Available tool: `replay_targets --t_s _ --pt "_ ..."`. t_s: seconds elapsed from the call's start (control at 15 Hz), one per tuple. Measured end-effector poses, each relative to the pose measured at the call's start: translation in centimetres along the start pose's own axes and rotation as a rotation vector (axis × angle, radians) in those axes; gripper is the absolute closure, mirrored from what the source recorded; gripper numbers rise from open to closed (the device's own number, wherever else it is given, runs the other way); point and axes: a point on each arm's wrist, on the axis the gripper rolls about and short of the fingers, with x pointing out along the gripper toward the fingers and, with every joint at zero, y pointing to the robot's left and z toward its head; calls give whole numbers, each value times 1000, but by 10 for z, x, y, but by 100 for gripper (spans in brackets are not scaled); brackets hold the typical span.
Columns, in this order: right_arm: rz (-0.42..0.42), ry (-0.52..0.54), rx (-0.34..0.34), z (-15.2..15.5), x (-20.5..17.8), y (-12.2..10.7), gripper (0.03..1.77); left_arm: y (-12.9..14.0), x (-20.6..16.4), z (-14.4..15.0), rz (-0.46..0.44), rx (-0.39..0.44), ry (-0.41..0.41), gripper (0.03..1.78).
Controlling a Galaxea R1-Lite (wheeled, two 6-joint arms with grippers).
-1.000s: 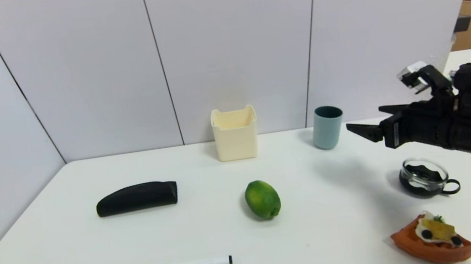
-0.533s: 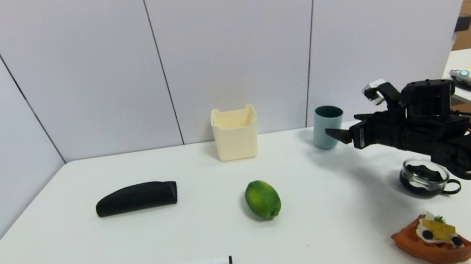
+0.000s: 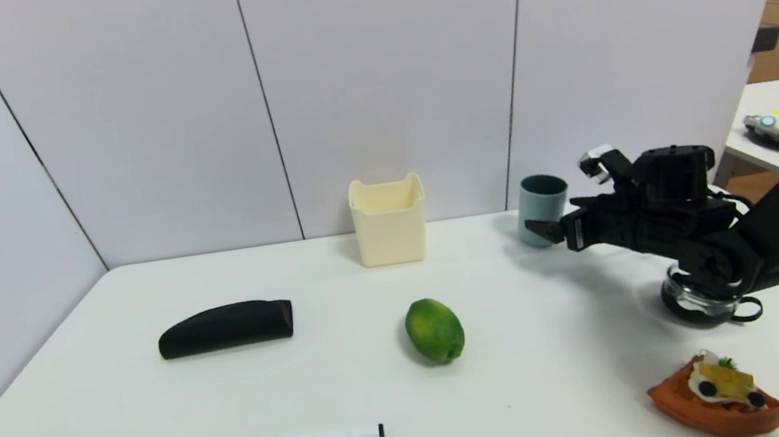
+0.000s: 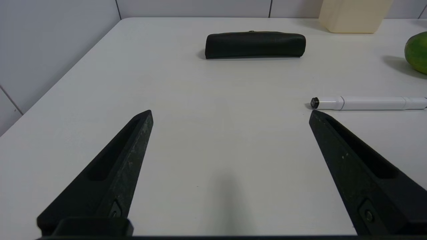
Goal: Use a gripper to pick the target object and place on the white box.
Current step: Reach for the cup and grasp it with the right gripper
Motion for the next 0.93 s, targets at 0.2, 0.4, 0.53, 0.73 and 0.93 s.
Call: replay_targets --t_s 0.2,0.4,0.53,0.73,0.93 --pt "7 -6 0 -1 9 2 9 0 0 0 0 0 0 12" --pt "-4 -13 3 -3 17 1 9 0 0 0 0 0 0 12" --pt "-38 -12 16 -5 21 -1 9 0 0 0 0 1 0 12" --pt "-47 -13 37 -6 26 -3 9 0 0 0 0 0 0 12" --pt "-48 -23 39 -7 30 -4 9 0 0 0 1 0 0 12"
